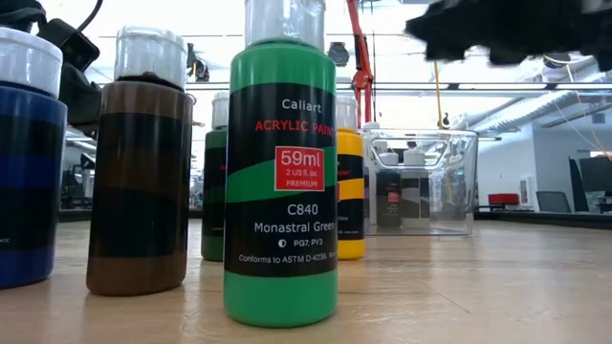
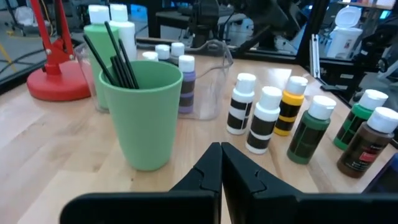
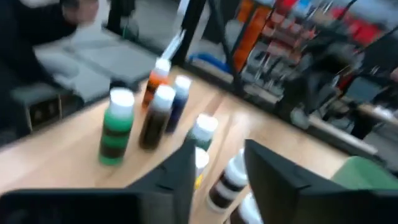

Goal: Pick & Place Paint Supplies
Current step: Put the yellow paint bottle into the transparent bin

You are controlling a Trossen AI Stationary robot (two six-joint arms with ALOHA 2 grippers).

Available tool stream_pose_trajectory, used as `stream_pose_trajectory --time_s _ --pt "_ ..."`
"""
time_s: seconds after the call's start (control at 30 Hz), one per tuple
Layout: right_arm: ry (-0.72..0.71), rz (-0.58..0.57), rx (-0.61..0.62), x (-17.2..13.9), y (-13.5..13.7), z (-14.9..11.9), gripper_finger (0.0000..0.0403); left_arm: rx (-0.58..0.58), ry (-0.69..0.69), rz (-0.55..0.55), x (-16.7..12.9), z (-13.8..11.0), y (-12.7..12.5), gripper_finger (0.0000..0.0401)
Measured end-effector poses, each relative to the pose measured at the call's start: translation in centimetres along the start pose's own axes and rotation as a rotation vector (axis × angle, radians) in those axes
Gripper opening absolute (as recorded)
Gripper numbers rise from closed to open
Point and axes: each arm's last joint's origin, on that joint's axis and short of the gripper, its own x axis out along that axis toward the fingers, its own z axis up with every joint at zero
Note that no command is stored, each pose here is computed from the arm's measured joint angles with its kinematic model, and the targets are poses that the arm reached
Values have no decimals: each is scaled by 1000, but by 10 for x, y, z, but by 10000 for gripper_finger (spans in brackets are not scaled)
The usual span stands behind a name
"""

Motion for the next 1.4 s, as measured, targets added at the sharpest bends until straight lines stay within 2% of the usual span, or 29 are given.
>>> stream_pose_trajectory --time_s 0.17,0.33,0.53,0.67,0.77,0.97,1.23,1.4 --pt "13 -30 -17 36 -4 -2 204 -3 13 2 1 -1 0 6" --pt "-28 -48 23 56 -5 -5 232 -5 1 0 1 0 0 6" --pt "-97 170 99 64 2 -3 232 -2 1 -1 1 0 0 5" --pt "-27 144 94 69 6 -18 226 5 -1 -1 1 0 0 6" --pt "-16 102 99 74 -3 -23 225 11 -1 -2 1 0 0 5" --pt "-25 225 119 74 -7 -28 230 13 9 -1 2 -1 0 6" --pt "71 275 141 83 -8 -31 223 14 11 0 1 -1 0 5" --pt "82 272 118 92 -9 -36 222 13 11 0 1 -1 0 5"
